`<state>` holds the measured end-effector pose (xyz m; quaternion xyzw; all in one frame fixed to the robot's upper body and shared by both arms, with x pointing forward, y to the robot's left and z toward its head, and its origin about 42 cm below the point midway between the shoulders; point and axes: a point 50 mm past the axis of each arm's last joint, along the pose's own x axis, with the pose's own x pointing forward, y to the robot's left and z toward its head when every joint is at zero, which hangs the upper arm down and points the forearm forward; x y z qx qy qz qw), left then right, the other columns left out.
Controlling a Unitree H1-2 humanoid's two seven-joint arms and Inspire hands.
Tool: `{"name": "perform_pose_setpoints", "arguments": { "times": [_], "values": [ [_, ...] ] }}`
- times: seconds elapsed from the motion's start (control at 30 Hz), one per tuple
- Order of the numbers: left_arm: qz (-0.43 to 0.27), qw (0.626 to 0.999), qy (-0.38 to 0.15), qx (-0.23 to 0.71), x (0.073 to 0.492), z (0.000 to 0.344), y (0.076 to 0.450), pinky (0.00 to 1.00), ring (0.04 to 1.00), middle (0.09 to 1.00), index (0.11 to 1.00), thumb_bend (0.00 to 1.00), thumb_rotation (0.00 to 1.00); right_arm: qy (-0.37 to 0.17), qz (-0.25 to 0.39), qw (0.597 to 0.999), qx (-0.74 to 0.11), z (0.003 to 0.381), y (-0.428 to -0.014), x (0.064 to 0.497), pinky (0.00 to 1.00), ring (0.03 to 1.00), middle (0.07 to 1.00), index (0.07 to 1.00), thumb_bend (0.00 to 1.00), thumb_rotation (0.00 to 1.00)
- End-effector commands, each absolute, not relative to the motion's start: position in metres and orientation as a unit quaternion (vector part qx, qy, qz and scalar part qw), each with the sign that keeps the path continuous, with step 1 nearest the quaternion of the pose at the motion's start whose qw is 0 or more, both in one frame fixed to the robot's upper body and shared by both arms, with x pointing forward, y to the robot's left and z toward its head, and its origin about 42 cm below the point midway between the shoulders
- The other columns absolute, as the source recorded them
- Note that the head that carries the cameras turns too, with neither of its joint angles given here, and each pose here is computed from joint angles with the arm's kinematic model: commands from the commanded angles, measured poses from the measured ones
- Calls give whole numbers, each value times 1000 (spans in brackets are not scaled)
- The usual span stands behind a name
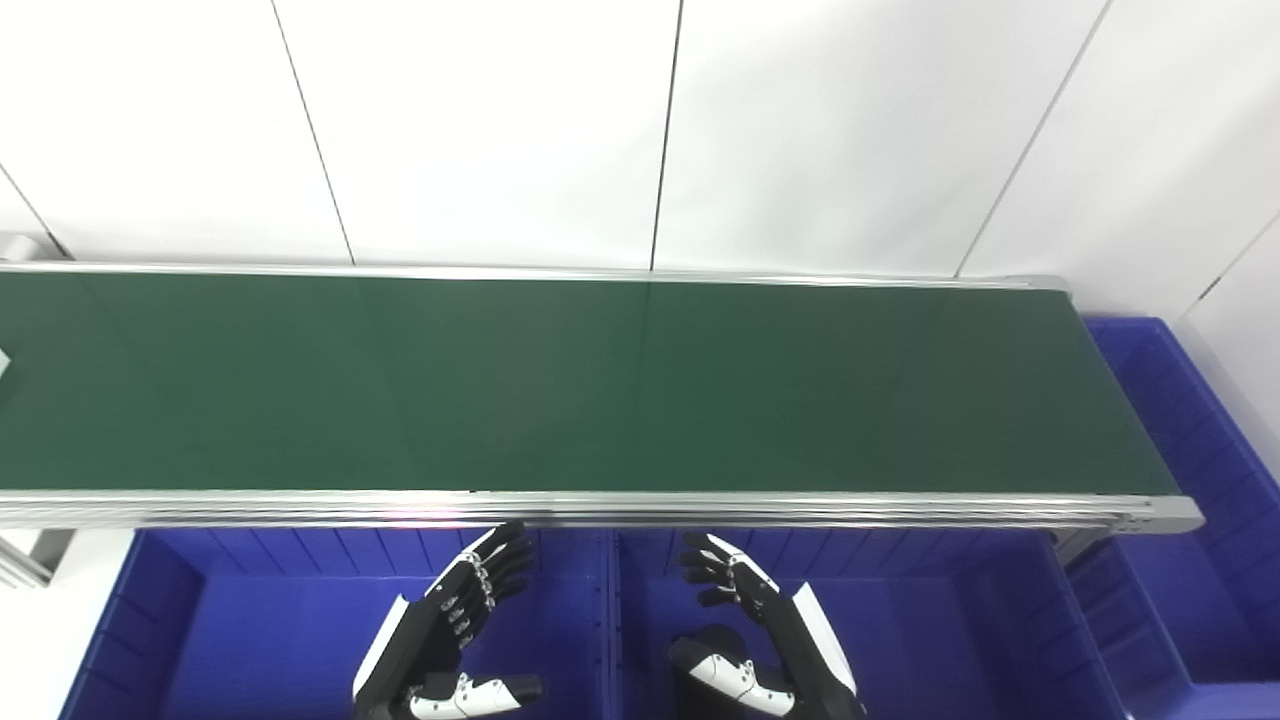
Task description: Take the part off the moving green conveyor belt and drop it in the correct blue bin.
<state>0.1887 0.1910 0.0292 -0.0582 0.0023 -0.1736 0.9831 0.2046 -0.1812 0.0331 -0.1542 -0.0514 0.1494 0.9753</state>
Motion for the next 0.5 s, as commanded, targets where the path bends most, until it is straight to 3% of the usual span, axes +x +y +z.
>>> {"name": "perform_pose_setpoints", "arguments": {
  "times": [0.0,0.47],
  "values": [
    [-171,983,-30,-55,194,41,190,856,876,866,883,950,260,-97,146,974,-141,46,-179,208,690,773,806,856,643,621],
    [-170,983,-31,-57,194,41,190,859,878,868,884,942,252,-97,147,974,-143,45,-179,209,691,772,806,856,643,629]
  ]
}}
